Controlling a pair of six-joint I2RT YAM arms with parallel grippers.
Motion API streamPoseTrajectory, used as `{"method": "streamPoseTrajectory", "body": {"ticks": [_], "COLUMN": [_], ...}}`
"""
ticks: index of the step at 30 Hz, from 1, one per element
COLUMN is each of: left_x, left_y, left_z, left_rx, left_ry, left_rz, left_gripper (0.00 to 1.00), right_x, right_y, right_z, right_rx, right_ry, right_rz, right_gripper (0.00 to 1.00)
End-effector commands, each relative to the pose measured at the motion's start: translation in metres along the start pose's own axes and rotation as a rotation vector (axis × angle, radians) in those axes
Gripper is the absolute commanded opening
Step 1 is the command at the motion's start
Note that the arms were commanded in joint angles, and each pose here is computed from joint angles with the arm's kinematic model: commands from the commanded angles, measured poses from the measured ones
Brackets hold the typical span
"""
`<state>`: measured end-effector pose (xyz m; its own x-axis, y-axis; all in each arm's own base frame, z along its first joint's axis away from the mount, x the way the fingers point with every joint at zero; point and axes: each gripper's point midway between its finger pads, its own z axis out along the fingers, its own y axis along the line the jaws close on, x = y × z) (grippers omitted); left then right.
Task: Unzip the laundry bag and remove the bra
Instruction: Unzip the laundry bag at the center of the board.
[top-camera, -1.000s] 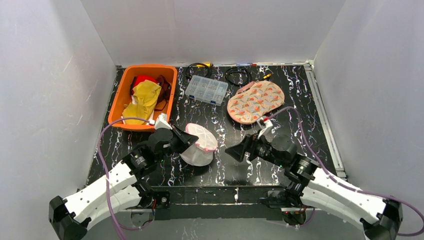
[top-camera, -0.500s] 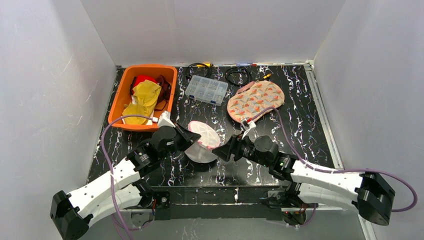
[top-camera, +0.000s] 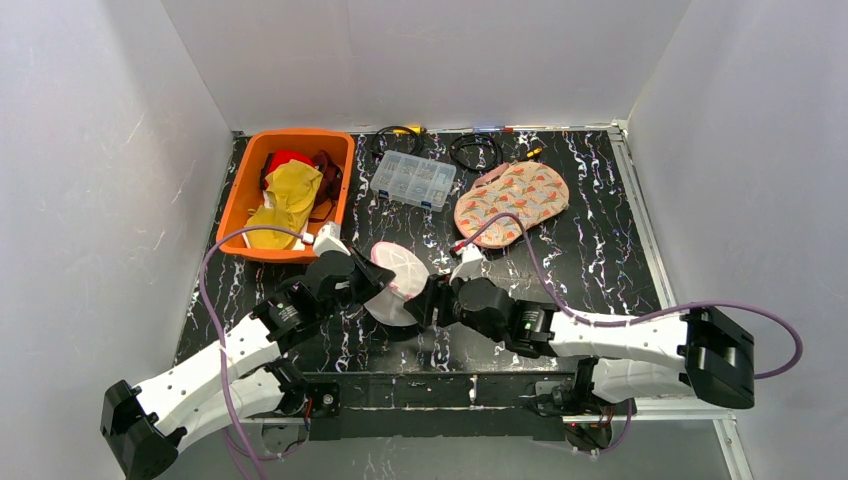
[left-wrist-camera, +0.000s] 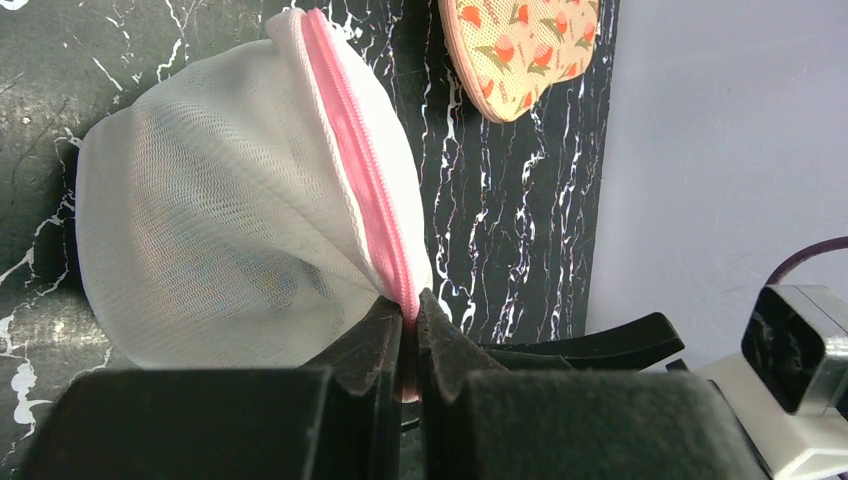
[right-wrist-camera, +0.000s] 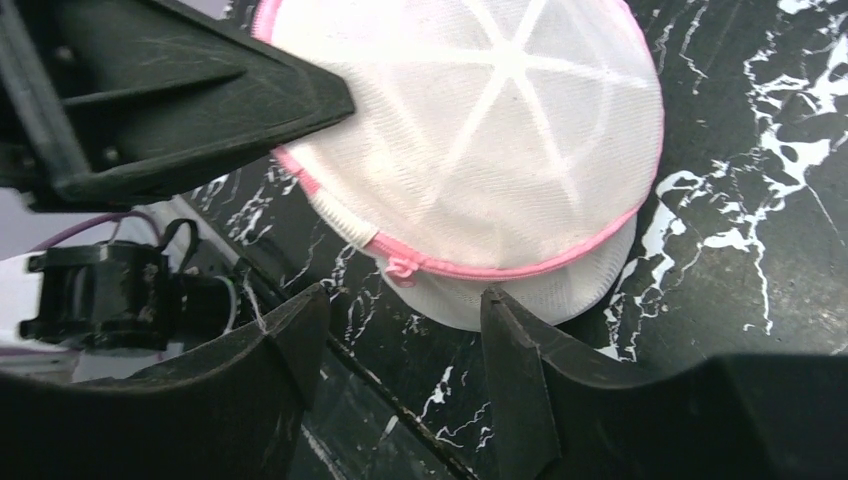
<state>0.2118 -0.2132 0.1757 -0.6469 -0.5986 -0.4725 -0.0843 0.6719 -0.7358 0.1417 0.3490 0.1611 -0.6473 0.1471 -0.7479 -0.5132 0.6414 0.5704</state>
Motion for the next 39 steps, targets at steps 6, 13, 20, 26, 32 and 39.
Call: {"method": "streamPoseTrajectory", "body": {"ticks": [6, 13, 20, 26, 32, 39], "left_x": [-0.012, -0.012, -0.011, -0.014, -0.014, -0.011], "left_y": [-0.005, -0.002, 0.000, 0.000, 0.001, -0.004], "left_z": [-0.004, -0.005, -0.004, -0.006, -0.008, -0.006], "left_rx": [-0.007, -0.016, -0.025, -0.029, -0.033, -0.011], "left_ry": [-0.040, -0.040, -0.040, -0.047, -0.050, -0.031], "left_rz": [-0.001, -0.002, -0.001, -0.002, -0.002, -0.017], "left_gripper": [0.00, 0.00, 0.00, 0.00, 0.00, 0.00], "right_x": [-0.009, -0.006, -0.004, -0.008, -0.012, -0.017], "right_y": [-0.010, -0.005, -0.013, -0.031, -0.040, 0.016], "right_z": [0.018, 0.024, 0.022, 0.008, -0.012, -0.004], "right_rx": [0.152, 0.143, 0.184, 0.256, 0.254, -0.002], "right_ry": [-0.039, -0.034, -0.029, -0.051, -0.066, -0.027], "right_rz": [-0.006, -0.005, -0.010, -0.017, -0.019, -0.074], "right_gripper": [0.58, 0.67, 0.59, 0.46, 0.46, 0.57]}}
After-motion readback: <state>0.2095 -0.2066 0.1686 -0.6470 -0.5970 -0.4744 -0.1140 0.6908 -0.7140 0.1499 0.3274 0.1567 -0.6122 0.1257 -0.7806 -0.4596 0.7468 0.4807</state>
